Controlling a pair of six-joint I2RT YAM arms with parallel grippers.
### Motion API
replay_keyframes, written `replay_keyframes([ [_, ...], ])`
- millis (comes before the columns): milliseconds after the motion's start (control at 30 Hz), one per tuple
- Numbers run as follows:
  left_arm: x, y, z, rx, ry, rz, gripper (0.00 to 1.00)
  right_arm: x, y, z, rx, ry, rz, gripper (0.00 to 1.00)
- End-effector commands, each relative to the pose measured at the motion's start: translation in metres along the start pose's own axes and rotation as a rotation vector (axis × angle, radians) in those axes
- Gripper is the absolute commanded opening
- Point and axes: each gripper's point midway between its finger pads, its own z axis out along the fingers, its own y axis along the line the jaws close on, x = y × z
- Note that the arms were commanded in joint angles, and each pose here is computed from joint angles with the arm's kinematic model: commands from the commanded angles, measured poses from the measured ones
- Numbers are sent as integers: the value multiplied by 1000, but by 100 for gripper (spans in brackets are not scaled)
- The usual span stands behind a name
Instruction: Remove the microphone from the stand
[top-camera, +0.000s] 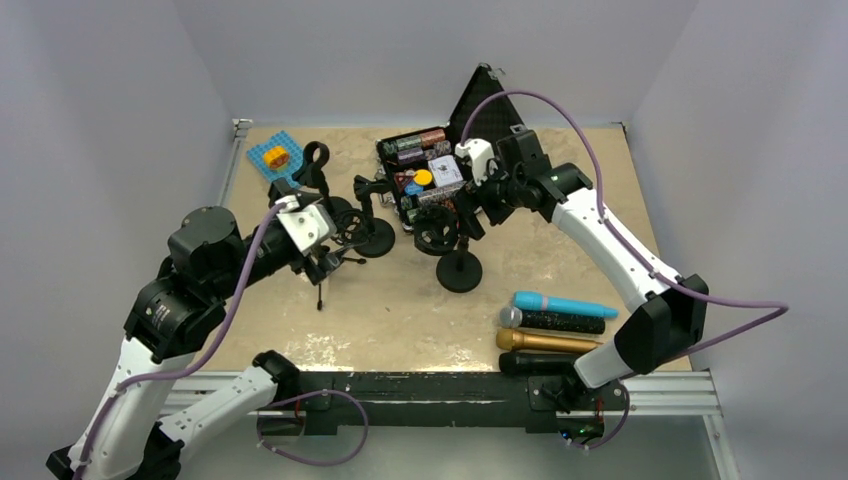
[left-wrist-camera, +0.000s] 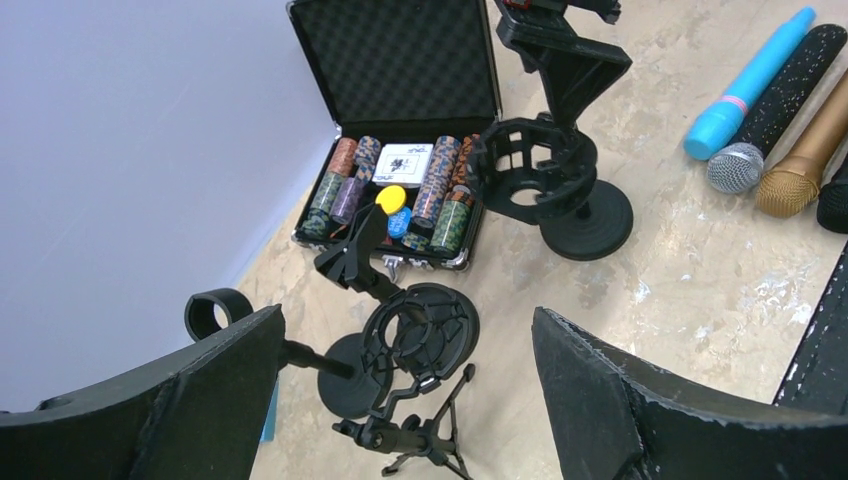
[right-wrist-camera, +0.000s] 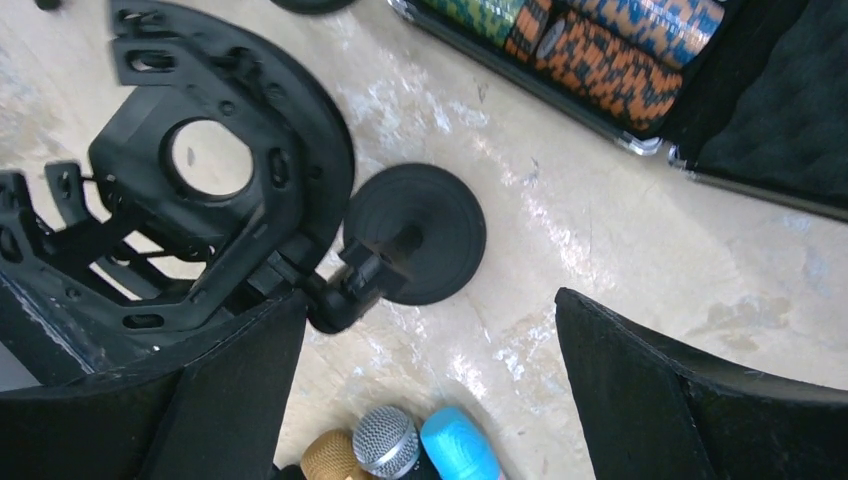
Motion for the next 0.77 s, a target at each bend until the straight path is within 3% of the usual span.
replay_keyframes([
  [0,7,3,2,-15,6,4,97,29,-7,15,32,95,4,99],
  [133,22,5,2,-43,41,-21,97,38,-8,18,36,118,27,98],
  [267,35,8,-3,-88,74,-52,97,6,-13,-7,98,14,18,99],
  [500,57,27,-9,-273,107,-260,98,-85,-23,-110,267,-306,12,99],
  [733,57,23,5,-244,69,-296,97,-104,-7,-178,302,-455,-6,99],
])
